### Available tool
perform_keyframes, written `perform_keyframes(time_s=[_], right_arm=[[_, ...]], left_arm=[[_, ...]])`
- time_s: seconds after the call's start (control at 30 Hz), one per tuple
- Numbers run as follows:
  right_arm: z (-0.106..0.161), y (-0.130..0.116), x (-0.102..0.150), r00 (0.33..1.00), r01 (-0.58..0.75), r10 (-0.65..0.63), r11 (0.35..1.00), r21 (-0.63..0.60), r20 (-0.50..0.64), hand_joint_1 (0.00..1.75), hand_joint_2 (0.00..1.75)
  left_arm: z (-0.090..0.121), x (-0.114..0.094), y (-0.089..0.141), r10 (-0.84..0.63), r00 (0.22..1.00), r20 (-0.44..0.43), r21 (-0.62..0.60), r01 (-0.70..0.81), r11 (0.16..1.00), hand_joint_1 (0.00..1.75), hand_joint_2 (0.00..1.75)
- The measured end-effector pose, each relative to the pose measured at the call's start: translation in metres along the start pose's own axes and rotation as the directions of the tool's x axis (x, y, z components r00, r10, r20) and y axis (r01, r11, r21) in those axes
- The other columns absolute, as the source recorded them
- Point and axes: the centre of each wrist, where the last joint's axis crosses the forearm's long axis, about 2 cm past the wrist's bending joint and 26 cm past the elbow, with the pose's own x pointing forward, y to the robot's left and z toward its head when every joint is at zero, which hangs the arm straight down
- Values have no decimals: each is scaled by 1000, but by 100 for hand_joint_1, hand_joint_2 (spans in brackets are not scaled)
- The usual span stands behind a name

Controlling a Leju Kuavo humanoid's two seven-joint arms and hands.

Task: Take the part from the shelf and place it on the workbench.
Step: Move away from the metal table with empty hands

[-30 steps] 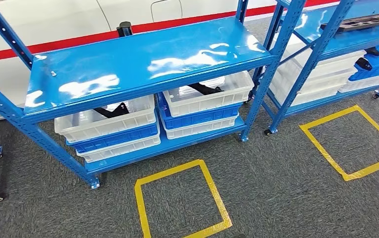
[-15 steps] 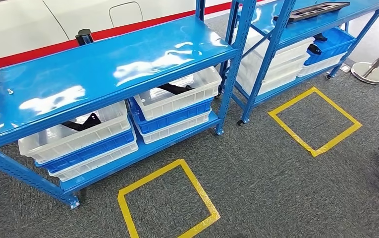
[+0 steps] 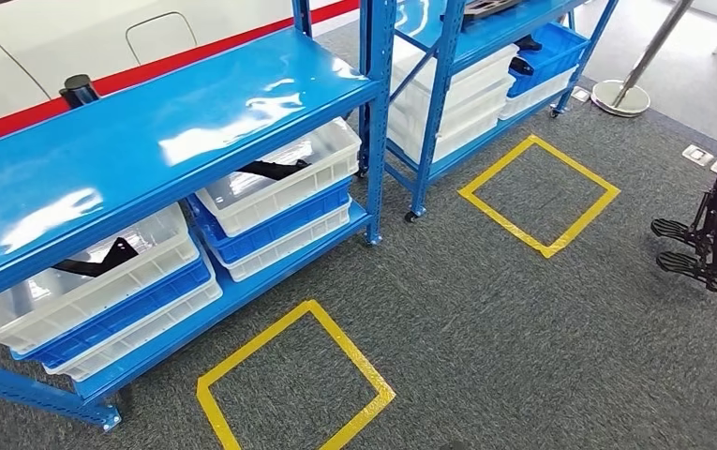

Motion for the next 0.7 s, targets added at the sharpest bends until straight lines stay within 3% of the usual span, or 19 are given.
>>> perform_keyframes(time_s=[0.7], right_arm=[[0,0,-2,1000,14,-14,1000,-15,12,0,0]], left_arm=[[0,-3,1,0,1000,-8,-1,0,1000,0,0]])
